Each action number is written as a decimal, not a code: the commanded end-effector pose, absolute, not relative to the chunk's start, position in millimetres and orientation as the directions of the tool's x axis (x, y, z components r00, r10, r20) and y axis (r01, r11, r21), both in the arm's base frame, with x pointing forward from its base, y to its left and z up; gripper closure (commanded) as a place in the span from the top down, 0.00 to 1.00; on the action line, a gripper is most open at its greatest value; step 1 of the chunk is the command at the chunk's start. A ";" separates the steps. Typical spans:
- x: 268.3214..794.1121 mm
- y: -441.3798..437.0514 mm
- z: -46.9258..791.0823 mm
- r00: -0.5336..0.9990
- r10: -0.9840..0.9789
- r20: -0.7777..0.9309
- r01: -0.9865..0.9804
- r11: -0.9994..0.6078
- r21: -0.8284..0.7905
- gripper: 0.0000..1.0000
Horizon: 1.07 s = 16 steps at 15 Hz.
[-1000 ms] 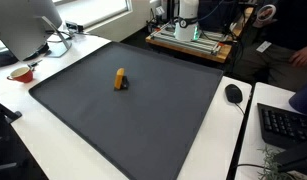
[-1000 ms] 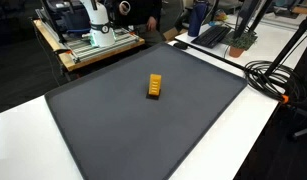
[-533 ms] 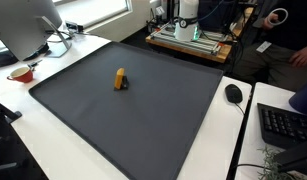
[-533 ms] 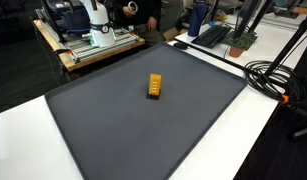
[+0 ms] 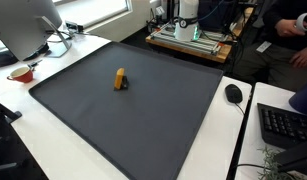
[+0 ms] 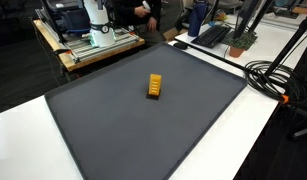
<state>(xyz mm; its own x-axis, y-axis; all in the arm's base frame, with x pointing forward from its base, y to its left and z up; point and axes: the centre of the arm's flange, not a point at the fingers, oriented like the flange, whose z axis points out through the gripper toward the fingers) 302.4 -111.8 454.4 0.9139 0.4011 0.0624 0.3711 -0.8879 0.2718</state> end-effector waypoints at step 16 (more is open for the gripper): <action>367.2 43.4 388.6 0.495 0.807 -0.323 0.861 -0.407 0.304 1.00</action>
